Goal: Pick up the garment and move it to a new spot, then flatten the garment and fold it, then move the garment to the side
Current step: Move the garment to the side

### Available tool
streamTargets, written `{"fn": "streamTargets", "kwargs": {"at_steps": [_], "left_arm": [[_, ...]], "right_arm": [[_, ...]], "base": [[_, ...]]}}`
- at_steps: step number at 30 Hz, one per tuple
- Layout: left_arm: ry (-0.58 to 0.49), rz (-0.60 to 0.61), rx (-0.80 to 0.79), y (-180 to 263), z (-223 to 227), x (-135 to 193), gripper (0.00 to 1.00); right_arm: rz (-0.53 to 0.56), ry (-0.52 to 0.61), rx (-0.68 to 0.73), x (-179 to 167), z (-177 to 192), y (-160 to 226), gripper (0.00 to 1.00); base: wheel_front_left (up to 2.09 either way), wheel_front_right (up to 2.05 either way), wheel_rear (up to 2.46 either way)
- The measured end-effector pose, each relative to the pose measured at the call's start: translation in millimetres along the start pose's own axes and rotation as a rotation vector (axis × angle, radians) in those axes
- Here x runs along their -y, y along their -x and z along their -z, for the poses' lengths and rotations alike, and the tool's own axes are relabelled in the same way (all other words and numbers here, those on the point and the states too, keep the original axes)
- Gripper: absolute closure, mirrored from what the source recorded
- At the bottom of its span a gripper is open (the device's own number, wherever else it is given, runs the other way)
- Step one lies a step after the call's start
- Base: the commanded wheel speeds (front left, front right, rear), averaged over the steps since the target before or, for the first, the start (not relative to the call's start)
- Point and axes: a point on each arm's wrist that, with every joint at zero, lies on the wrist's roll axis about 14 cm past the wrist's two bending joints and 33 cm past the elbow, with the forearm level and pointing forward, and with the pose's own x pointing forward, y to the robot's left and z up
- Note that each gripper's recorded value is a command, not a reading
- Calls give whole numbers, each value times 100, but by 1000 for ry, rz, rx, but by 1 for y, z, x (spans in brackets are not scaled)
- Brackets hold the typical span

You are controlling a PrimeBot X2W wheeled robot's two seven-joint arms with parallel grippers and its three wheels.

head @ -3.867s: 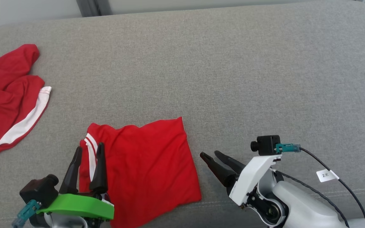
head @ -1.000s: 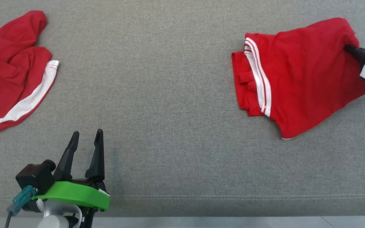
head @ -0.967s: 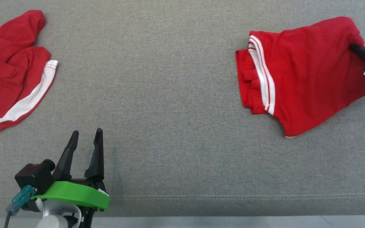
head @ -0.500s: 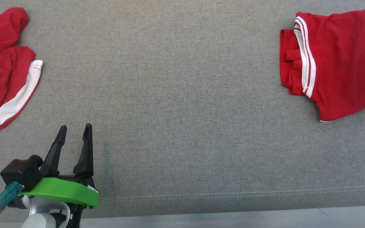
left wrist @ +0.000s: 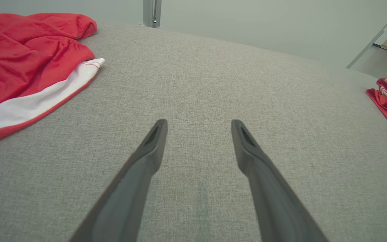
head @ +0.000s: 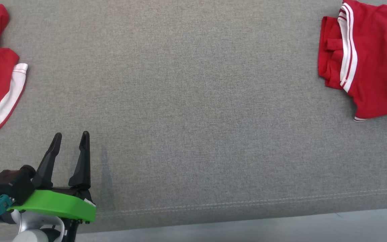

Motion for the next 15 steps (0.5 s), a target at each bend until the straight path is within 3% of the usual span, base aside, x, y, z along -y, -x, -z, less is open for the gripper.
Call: {"fn": "streamTargets", "kwargs": {"at_steps": [5,6,8,9,15], "left_arm": [[-19,4,-12,-3,0,-1,2],[-18,5,-13,-4,0,-1,2],[-18,14,-22,-6,1,1,2],[-19,19,-23,-7,1,2,2],[-13,34,-43,-12,7,7,2]], "right_arm": [[49,-19,39,16,-1,-2,100],[61,-24,46,19,-1,-2,83],[78,-26,44,24,4,-3,18],[90,-23,45,28,5,-4,0],[175,-14,61,53,15,-2,0]], "base": [[0,0,0],[0,0,0],[0,0,0],[0,0,0],[0,0,0]]}}
